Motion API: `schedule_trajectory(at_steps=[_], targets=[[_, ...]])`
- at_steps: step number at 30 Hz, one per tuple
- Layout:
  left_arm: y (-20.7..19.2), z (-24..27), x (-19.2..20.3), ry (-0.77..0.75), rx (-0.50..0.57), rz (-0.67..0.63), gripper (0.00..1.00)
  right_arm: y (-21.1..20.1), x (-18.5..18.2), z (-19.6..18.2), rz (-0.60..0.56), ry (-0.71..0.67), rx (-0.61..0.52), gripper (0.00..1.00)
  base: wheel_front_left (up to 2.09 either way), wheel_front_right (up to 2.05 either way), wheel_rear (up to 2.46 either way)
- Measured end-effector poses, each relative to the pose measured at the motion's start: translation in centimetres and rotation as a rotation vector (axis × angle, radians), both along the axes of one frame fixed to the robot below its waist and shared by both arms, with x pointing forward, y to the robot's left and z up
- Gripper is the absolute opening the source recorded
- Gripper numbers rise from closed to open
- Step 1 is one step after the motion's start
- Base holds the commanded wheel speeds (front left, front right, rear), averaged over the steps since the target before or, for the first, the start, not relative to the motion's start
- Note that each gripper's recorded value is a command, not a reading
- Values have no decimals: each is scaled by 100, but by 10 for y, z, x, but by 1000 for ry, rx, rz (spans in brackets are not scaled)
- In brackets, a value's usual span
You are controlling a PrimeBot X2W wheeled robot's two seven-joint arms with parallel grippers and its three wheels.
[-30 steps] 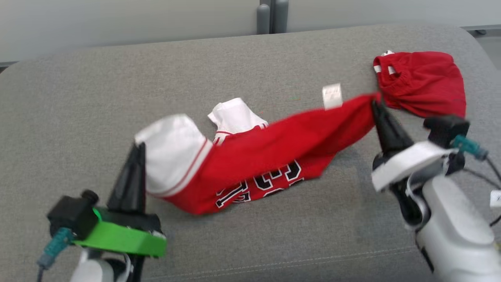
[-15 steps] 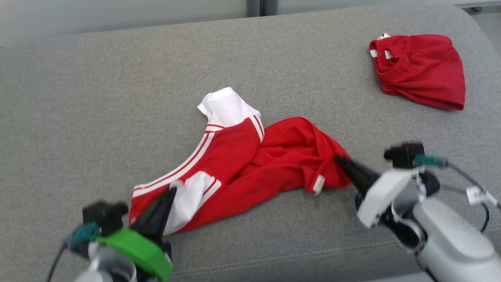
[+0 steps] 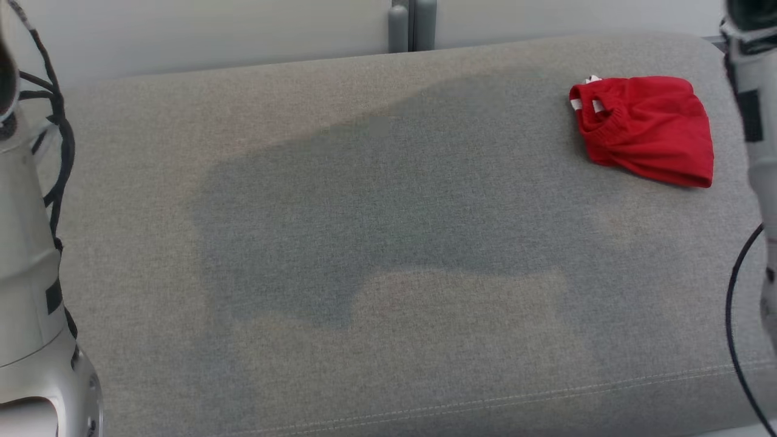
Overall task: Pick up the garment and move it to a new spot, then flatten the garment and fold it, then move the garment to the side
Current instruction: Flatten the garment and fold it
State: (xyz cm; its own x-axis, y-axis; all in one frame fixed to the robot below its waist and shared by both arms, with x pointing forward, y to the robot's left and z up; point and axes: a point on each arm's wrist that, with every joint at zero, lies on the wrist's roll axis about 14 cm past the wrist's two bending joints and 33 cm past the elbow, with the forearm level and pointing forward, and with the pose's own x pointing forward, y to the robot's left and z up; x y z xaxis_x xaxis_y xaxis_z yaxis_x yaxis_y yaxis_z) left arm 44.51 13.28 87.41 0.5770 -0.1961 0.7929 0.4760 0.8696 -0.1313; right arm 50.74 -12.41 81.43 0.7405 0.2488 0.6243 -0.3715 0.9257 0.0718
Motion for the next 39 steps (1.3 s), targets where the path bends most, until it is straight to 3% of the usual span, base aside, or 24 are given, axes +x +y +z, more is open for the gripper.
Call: schedule_trajectory(at_steps=[3, 6, 10, 14, 18, 23, 31, 39], targets=[[-3, -12, 8, 55, 15, -6, 0, 10, 3, -24, 26, 75, -13, 0, 0, 0, 0], [-18, -54, 20, 188, 58, -51, 0, 23, 9, -77, 62, 241, -82, 0, 0, 0, 0], [-38, -168, 33, 497, 88, -130, 0, 24, 7, -194, 84, 559, -149, 0, 0, 0, 0], [-48, -288, 15, 805, 44, -184, 0, 13, -22, -305, 81, 840, -175, 0, 0, 0, 0], [-52, -371, -19, 1019, -11, -203, 0, 3, -50, -370, 71, 1005, -143, 0, 0, 0, 0], [-43, -403, -41, 1080, -42, -172, 0, 1, -55, -385, 68, 1008, -89, 0, 0, 0, 0], [-2, -414, -64, 1056, -131, -31, 0, 6, -64, -381, 73, 937, -54, 0, 0, 0, 0], [3, -406, -74, 1012, -173, -13, 0, 16, -75, -369, 107, 897, 1, 0, 0, 0, 0]])
